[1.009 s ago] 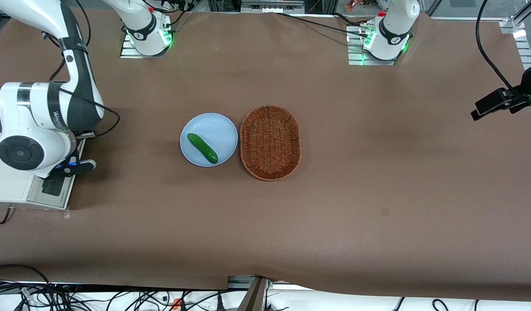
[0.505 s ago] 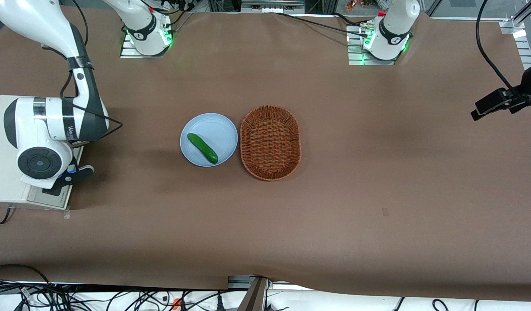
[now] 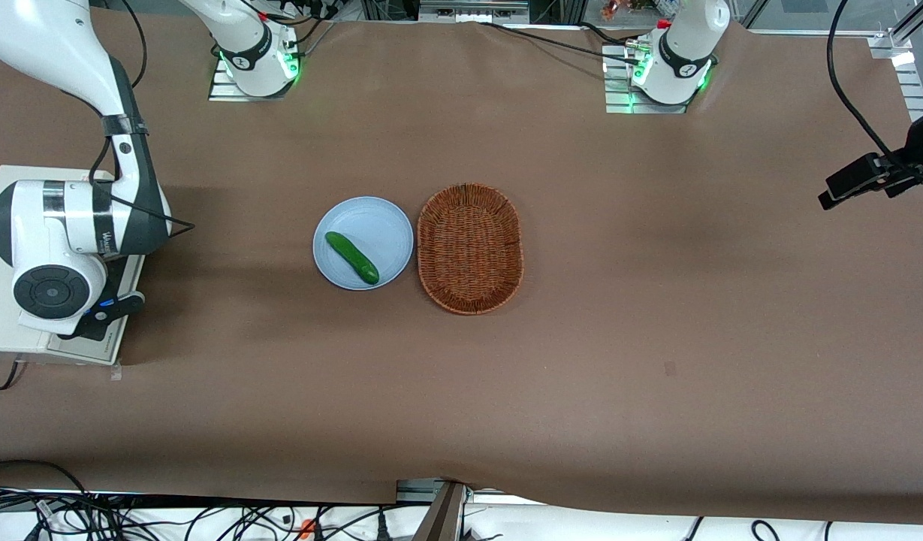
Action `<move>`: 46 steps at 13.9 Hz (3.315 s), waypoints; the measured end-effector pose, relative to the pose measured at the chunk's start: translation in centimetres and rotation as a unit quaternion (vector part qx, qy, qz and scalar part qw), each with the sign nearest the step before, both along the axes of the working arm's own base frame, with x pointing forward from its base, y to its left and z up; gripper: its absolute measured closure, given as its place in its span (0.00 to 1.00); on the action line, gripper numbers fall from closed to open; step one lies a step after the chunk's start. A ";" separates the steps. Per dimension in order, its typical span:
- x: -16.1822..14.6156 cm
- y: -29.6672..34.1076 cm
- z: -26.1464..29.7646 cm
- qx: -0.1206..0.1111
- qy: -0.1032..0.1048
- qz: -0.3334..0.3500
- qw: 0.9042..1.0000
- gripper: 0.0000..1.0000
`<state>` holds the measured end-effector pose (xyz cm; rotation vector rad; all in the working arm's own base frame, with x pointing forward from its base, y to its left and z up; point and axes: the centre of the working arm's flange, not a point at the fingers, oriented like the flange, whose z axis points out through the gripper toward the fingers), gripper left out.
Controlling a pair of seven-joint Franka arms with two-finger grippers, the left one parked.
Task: Open oven door with right arm only
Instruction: 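Lower the right gripper onto the silver door handle and grasp it, then pull the handle outward and down with the right gripper, swinging the door open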
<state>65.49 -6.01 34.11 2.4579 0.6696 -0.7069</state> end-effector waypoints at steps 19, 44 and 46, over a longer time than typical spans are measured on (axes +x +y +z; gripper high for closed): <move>-0.2 0.0 -1.4 0.016 -0.002 0.017 1.000 0.99; 1.1 6.2 -16.2 0.187 -0.067 -0.100 0.975 0.99; 1.2 5.2 -16.0 0.191 -0.088 -0.168 0.963 0.99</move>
